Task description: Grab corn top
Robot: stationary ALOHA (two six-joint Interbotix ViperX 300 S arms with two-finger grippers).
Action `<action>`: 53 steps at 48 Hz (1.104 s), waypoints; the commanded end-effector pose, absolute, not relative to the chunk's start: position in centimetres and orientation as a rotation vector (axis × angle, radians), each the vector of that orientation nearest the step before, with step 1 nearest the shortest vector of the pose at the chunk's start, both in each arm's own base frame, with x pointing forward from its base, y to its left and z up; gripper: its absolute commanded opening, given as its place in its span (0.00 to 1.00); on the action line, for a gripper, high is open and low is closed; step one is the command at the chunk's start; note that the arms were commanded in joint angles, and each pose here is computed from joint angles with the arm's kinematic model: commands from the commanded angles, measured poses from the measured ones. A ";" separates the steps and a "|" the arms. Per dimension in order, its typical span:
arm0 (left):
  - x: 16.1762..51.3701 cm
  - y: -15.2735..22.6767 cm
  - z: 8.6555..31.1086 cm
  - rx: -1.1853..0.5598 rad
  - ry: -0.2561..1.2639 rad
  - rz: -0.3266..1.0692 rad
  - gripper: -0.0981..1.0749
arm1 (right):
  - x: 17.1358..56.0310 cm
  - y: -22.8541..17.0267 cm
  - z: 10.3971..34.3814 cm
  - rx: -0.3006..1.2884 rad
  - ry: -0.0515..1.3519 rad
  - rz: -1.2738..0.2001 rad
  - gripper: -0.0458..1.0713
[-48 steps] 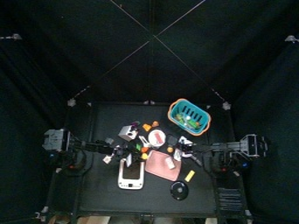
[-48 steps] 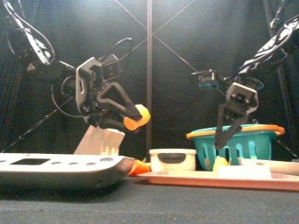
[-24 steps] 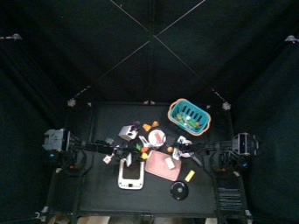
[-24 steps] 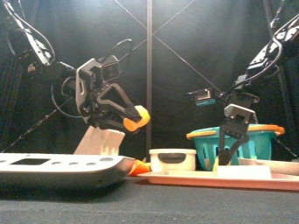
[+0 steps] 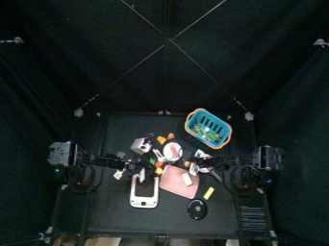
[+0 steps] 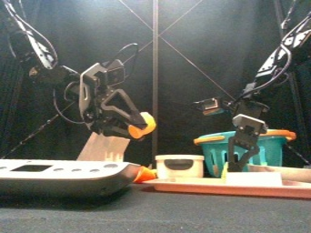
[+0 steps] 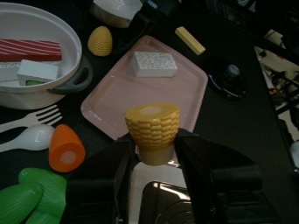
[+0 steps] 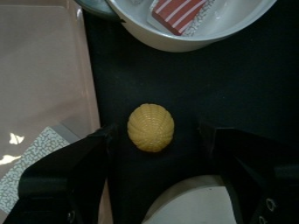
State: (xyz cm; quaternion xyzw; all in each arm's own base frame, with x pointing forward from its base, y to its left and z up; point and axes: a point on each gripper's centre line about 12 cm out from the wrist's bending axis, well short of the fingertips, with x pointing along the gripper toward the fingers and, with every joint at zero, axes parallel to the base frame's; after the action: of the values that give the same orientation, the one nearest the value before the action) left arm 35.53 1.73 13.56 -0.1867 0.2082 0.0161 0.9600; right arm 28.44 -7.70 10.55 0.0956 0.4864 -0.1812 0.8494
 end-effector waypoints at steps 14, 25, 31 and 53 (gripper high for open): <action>35.8 2.0 14.1 -0.381 0.399 0.036 0.51 | 29.2 -8.2 11.5 0.208 0.984 -0.390 0.74; 35.8 2.0 14.1 -0.381 0.399 0.037 0.51 | 29.3 -8.3 11.6 0.209 0.981 -0.392 0.61; 35.8 2.0 14.1 -0.381 0.400 0.038 0.51 | 29.5 -8.3 11.9 0.208 0.972 -0.391 0.59; 35.8 2.0 14.1 -0.376 0.403 0.036 0.51 | 30.2 -8.2 15.9 0.208 0.836 -0.378 0.58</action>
State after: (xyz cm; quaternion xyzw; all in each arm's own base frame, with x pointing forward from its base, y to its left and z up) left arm 35.48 1.90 13.51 -0.1871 0.2083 0.0187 0.9598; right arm 29.52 -8.08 12.94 0.0976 0.4497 -0.1840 0.8686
